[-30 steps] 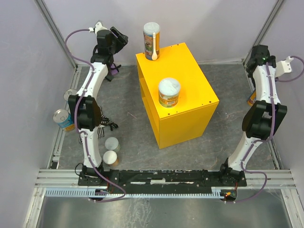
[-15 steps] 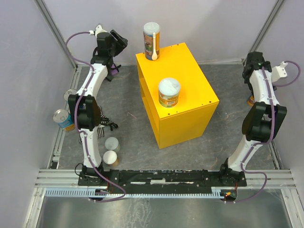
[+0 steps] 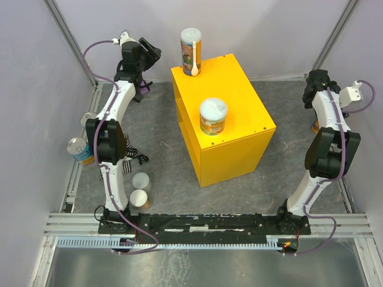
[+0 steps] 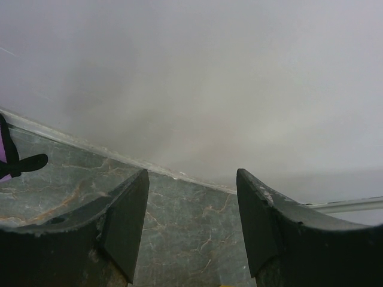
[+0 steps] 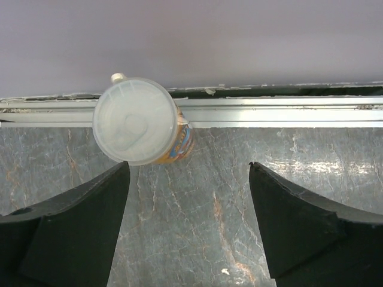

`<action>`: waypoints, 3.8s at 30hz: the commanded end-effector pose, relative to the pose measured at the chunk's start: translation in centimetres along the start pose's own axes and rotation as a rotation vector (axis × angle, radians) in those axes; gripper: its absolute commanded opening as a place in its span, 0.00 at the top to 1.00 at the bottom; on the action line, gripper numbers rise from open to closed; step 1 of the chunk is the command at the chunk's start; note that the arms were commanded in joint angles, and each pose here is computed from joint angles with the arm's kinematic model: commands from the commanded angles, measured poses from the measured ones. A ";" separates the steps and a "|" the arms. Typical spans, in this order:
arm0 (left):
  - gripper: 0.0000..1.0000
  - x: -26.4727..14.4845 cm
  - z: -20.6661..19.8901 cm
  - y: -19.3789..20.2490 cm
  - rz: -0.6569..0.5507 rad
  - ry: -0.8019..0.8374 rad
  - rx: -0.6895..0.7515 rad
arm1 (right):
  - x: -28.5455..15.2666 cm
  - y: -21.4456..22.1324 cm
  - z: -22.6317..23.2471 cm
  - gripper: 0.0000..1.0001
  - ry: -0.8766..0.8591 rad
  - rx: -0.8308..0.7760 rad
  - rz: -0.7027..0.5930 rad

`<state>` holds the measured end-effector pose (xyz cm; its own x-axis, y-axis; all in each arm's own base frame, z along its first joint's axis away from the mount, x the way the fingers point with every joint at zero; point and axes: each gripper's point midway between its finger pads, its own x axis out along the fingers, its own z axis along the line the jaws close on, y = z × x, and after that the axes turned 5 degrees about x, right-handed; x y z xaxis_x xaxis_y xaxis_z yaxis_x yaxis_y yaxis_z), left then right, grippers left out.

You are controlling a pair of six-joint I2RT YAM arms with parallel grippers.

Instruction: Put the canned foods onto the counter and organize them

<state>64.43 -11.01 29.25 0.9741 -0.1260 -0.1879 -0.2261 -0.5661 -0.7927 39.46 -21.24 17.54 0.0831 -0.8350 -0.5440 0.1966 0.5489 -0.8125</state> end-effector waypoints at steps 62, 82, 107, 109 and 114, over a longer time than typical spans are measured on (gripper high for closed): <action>0.33 -2.7 1.2 -3.9 -0.139 0.037 -0.011 | 3.4 -5.0 7.1 0.99 -0.358 -0.257 -0.259; 0.33 -3.5 1.3 -3.5 -0.129 0.031 0.012 | 3.8 -5.4 7.4 0.99 -0.442 0.029 -0.394; 0.33 -5.2 1.8 -3.4 -0.153 0.052 0.018 | 2.9 -4.9 9.1 0.99 -0.473 -0.080 -0.437; 0.33 -5.4 1.8 -3.8 -0.163 0.056 0.026 | 2.9 -5.1 8.9 0.99 -0.469 -0.056 -0.428; 0.33 -6.2 2.0 -5.1 -0.194 0.045 0.036 | 3.6 -5.5 8.3 0.99 -0.420 -0.034 -0.371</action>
<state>60.56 -6.98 28.20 0.9896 -0.0761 -0.1220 -0.1434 -0.5809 -0.8012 46.96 -26.63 19.16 0.4252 -0.8997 -0.0987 0.1702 0.1866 -0.9676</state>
